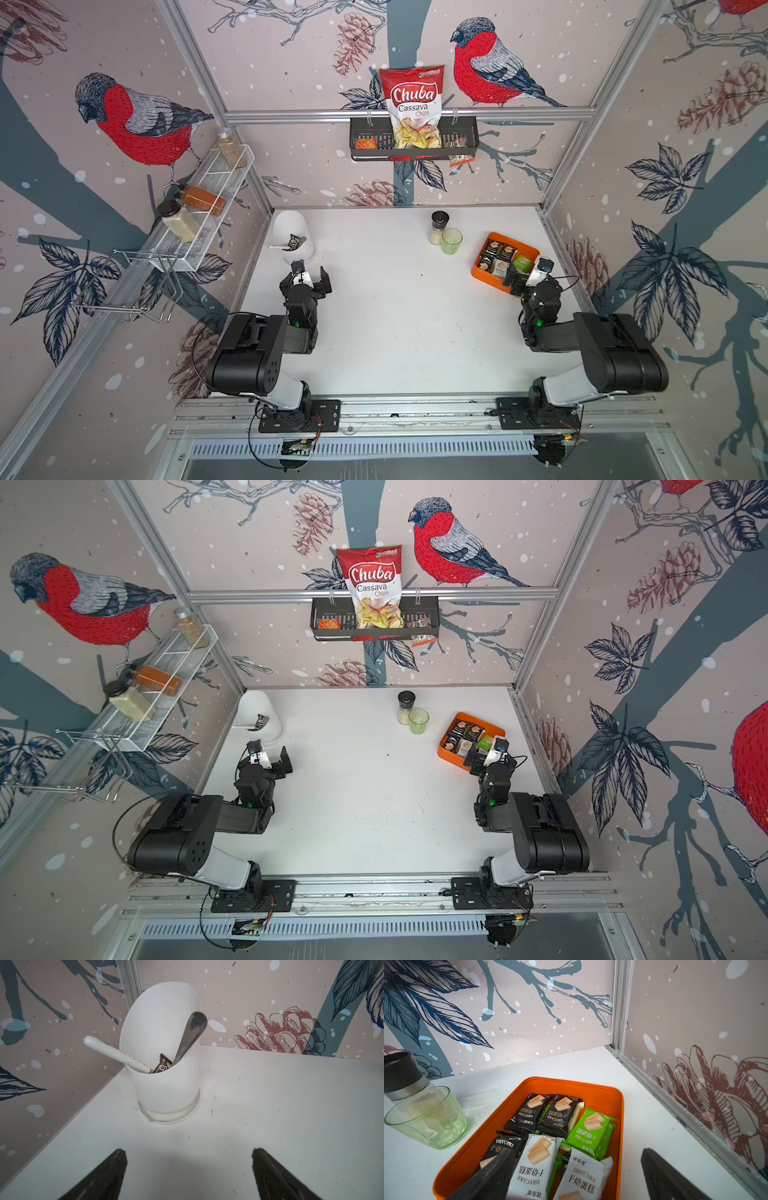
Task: Take the cookies out of the storage box
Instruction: Pick up the storage box at the center of the board.
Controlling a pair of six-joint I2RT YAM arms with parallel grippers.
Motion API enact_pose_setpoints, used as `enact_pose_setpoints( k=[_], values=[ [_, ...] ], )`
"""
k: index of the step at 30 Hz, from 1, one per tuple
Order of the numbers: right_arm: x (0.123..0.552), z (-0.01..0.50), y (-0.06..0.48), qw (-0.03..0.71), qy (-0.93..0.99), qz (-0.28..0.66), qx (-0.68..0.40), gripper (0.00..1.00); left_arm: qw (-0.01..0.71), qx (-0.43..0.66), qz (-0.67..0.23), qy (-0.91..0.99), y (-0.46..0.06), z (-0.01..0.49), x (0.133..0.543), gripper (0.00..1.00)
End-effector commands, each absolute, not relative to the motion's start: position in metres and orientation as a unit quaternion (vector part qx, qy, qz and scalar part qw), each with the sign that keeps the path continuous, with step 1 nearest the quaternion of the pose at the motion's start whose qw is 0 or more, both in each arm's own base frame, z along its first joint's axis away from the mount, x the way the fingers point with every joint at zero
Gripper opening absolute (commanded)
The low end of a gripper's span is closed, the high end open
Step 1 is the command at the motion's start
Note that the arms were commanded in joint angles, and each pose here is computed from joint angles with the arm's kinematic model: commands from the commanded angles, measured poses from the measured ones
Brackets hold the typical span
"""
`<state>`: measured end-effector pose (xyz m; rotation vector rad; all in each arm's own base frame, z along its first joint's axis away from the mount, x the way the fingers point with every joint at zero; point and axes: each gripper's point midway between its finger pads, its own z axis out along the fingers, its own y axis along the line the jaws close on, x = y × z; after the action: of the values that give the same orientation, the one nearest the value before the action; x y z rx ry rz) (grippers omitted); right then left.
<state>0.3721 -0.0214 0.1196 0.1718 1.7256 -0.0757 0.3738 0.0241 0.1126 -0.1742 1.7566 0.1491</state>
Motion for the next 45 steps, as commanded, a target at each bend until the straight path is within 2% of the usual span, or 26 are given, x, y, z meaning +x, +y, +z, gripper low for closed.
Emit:
enact_pose_setpoints(
  k=[1, 22, 28, 36, 42, 45],
  values=[
    [0.373, 0.125, -0.019, 0.655, 0.752, -0.03, 0.071, 1.0, 0.648, -0.075, 0.069, 0.755, 0.025, 0.124, 0.377, 0.97],
    [0.373, 0.127, -0.02, 0.657, 0.75, -0.031, 0.072, 1.0, 0.649, -0.075, 0.068, 0.754, 0.025, 0.124, 0.376, 0.98],
    [0.368, 0.14, -0.039, 0.651, 0.743, -0.08, 0.134, 1.0, 0.648, -0.078, 0.07, 0.754, 0.026, 0.126, 0.377, 0.98],
    [0.364, 0.161, -0.054, 0.565, 0.787, -0.071, 0.237, 1.0, 0.611, -0.076, 0.062, 0.786, 0.018, 0.146, 0.389, 0.98],
    [0.352, 0.152, -0.074, 0.462, 0.83, -0.031, 0.31, 1.0, 0.583, -0.073, 0.025, 0.809, -0.019, 0.166, 0.388, 0.98],
    [0.349, 0.146, -0.082, 0.415, 0.848, -0.01, 0.329, 1.0, 0.568, -0.104, -0.012, 0.817, -0.031, 0.175, 0.39, 0.98]
  ],
)
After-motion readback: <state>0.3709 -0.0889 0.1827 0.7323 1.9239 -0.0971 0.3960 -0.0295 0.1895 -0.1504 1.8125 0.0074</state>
